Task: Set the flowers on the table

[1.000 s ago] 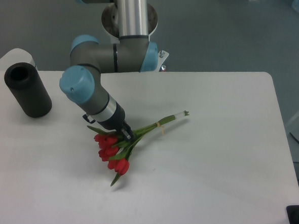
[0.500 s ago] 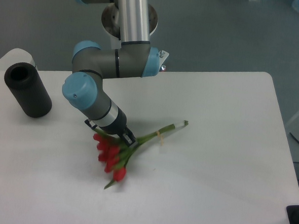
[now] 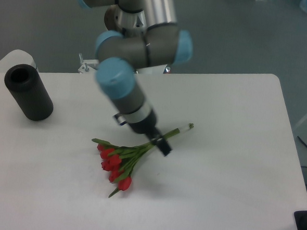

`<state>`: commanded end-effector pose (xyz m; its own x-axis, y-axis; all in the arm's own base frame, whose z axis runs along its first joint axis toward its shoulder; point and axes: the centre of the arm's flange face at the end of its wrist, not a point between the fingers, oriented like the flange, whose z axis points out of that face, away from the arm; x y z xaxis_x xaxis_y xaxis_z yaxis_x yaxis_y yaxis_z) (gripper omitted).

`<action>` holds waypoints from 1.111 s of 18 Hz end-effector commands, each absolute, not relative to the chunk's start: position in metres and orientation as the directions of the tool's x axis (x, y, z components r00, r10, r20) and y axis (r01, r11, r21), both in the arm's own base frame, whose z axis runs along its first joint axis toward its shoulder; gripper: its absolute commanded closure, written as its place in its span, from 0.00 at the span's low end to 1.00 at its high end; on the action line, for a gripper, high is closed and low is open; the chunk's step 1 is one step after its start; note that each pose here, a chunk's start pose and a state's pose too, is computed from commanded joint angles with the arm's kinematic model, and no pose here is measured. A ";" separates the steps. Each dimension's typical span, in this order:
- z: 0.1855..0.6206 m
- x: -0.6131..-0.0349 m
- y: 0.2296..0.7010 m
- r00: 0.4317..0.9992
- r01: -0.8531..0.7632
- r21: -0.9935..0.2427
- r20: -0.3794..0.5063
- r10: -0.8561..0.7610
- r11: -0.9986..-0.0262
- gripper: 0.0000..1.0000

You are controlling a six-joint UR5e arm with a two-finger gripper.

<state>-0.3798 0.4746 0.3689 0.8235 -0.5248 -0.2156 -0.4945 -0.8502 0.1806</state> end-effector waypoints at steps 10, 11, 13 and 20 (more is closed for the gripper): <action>0.459 -0.507 0.367 0.788 -0.611 0.049 -0.056 -0.613 -0.790 0.00; 0.460 -0.515 0.355 0.777 -0.626 0.035 -0.057 -0.626 -0.779 0.00; 0.461 -0.529 0.330 0.766 -0.642 -0.002 -0.050 -0.641 -0.767 0.00; 0.460 -0.542 0.303 0.765 -0.645 -0.085 -0.065 -0.641 -0.760 0.00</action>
<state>-0.5421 0.3029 0.4601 0.7645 -0.6413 -0.0651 -0.6446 -0.7598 -0.0848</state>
